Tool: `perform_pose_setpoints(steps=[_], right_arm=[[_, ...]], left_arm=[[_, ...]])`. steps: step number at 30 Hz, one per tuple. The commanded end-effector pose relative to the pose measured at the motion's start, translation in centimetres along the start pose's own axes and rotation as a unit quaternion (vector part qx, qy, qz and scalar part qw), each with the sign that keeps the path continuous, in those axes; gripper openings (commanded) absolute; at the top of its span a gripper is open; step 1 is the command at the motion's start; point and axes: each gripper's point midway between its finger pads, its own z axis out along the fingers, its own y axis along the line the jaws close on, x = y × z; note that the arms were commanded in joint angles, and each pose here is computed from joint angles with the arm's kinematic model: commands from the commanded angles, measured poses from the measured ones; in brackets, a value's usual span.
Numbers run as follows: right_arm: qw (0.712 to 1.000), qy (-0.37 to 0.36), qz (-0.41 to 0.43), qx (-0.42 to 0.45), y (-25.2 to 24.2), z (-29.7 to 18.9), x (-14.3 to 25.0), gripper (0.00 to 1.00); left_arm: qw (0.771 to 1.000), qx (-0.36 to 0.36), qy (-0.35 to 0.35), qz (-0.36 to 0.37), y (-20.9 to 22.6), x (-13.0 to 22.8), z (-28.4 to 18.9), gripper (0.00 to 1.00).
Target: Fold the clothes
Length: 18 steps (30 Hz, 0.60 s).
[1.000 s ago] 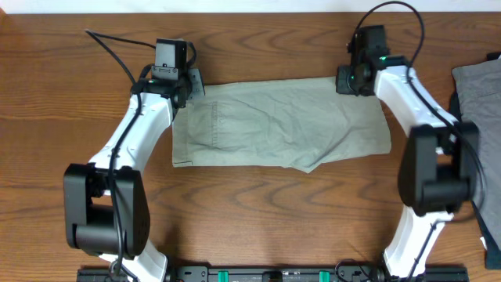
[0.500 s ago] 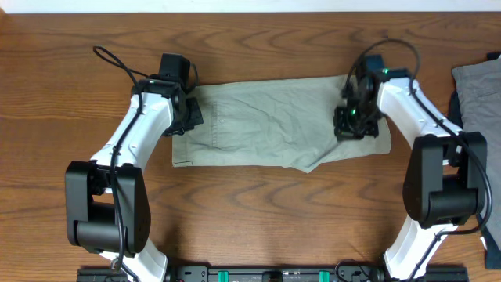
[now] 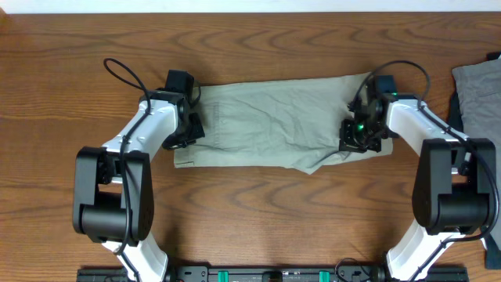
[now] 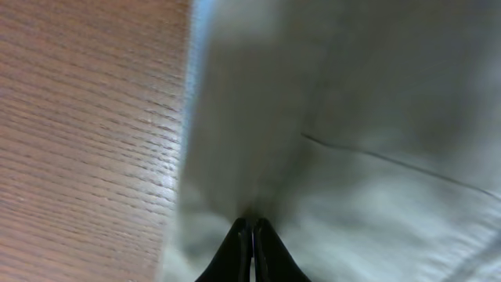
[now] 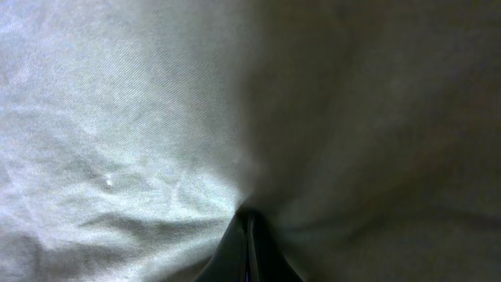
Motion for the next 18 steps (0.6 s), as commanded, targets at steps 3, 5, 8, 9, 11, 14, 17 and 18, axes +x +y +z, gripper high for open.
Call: perform_pose_setpoints(steps=[3, 5, 8, 9, 11, 14, 17, 18], right_arm=[[0.995, 0.050, 0.031, 0.084, -4.9, 2.2, 2.7, 0.01], [0.995, 0.050, 0.031, 0.085, -4.9, 2.2, 2.7, 0.06], [0.995, 0.050, 0.031, 0.085, -4.9, 2.2, 2.7, 0.09], [0.995, 0.051, 0.031, 0.086, -4.9, 2.2, 2.7, 0.10], [0.995, 0.052, 0.029, 0.085, -4.9, 2.2, 2.7, 0.11], [0.995, 0.050, 0.029, 0.085, -4.9, 2.1, 2.6, 0.17], [0.996, 0.040, 0.027, 0.080, -4.6, 1.8, 1.8, 0.18], [0.996, 0.037, 0.026, 0.079, -4.4, 1.5, 1.5, 0.19]], left_arm=[[0.999, -0.050, 0.014, 0.009, 1.6, 0.6, 2.0, 0.06], [0.998, -0.058, 0.017, 0.010, 1.9, 0.7, 2.3, 0.06], [0.998, -0.060, 0.012, 0.020, 1.9, 0.4, 2.1, 0.06], [0.998, -0.064, 0.007, 0.021, 2.0, 0.2, 2.0, 0.06], [0.997, -0.076, -0.007, 0.020, 2.4, -0.4, 1.4, 0.06], [0.997, -0.073, -0.030, 0.017, 2.2, -1.6, 0.0, 0.06], [0.996, -0.066, -0.065, 0.012, 1.9, -3.2, -2.0, 0.06], [0.995, -0.063, -0.077, 0.012, 1.8, -3.7, -2.7, 0.06]])
